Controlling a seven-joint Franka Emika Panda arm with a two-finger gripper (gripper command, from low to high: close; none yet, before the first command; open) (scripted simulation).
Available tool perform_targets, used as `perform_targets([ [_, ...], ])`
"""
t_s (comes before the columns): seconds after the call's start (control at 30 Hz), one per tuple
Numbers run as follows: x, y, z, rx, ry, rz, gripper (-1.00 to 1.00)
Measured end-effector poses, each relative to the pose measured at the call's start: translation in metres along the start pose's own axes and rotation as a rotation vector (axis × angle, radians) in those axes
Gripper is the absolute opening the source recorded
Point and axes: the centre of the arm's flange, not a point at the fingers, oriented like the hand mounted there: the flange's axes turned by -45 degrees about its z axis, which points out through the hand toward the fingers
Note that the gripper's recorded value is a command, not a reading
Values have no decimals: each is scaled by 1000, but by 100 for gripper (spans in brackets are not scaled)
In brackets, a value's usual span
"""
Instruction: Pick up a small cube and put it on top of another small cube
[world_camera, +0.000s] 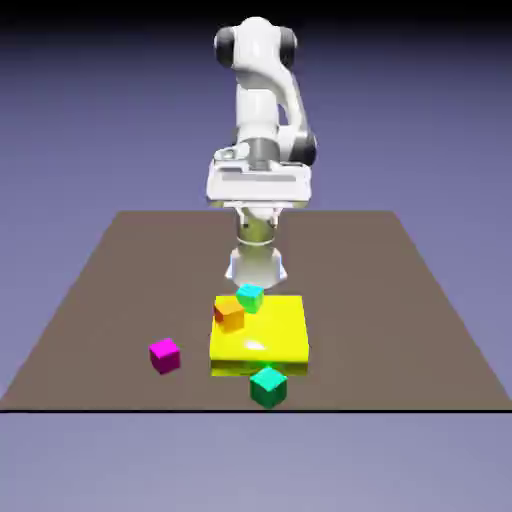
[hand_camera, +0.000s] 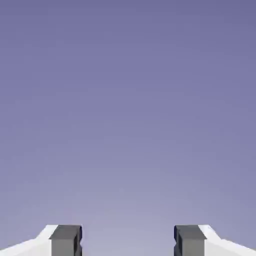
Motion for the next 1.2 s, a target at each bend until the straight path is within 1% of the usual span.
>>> perform_targets([
  [0.27, 23, -27, 82, 24, -337, -215, 0],
  [0.57, 19, -56, 179, 46, -709, -447, 0],
  [0.83, -7, -76, 261, 56, -1035, -631, 0],
  [1.1, -51, -91, 334, 58, -1359, -788, 0],
  [1.17, -56, -92, 340, 58, -1387, -800, 0],
  [1.2, -73, -86, 349, 57, -1387, -800, 0],
])
